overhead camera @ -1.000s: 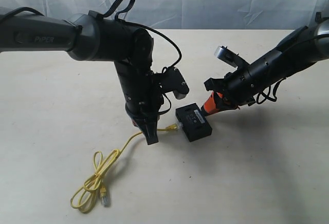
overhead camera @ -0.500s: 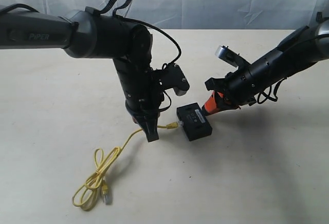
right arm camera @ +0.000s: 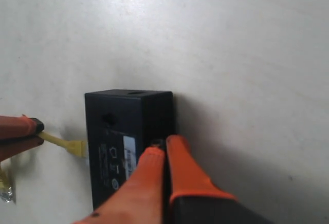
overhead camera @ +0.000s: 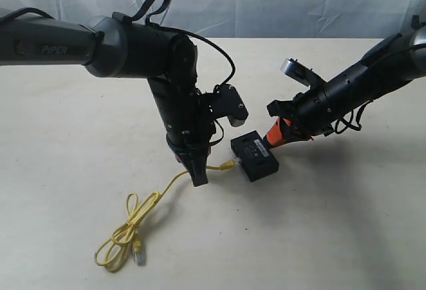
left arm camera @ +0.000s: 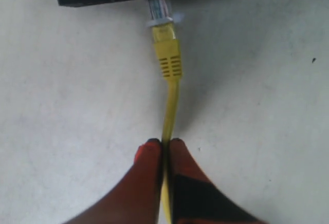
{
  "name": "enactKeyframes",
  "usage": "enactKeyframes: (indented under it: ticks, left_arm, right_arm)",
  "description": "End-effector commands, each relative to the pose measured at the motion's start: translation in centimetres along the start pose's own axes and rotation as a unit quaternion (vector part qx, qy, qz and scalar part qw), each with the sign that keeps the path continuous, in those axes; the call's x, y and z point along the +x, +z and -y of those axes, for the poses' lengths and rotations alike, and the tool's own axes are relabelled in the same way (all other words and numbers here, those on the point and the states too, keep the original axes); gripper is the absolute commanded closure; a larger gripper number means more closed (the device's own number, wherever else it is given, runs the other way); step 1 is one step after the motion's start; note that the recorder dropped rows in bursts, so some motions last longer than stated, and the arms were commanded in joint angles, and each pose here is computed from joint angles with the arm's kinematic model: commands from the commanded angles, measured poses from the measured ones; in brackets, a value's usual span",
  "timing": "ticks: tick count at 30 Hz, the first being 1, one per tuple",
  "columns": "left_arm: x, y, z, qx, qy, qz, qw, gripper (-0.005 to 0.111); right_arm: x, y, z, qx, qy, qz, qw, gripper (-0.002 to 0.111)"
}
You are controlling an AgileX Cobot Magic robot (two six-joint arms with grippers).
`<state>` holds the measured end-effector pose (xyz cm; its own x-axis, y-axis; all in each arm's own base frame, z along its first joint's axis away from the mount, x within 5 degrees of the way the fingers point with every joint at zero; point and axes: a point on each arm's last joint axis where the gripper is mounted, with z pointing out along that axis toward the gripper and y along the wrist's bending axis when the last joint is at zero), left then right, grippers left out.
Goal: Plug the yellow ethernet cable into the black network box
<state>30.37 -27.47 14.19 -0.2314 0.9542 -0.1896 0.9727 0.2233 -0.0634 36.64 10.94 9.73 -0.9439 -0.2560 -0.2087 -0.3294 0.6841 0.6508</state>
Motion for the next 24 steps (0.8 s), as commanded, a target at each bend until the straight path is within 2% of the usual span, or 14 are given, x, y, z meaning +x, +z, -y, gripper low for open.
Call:
enactKeyframes:
  ticks: [1, 7, 17, 24]
  left_arm:
    - [-0.70, 0.15, -0.08, -0.006, -0.011, 0.030, 0.999, 0.107]
    - [-0.80, 0.14, -0.31, -0.018, -0.011, 0.036, 0.999, 0.107]
    - [-0.38, 0.17, 0.04, 0.001, -0.008, 0.013, 1.000, 0.107]
    - [-0.90, 0.14, -0.22, -0.013, -0.017, 0.042, 0.999, 0.107]
  right_arm:
    - [0.25, 0.09, -0.41, -0.021, 0.006, -0.011, 1.000, 0.109]
    - [0.29, 0.09, -0.44, -0.022, 0.006, -0.013, 1.000, 0.109]
    - [0.29, 0.09, -0.45, -0.022, 0.007, -0.013, 1.000, 0.109]
    - [0.41, 0.07, -0.67, -0.035, 0.008, -0.020, 0.999, 0.109]
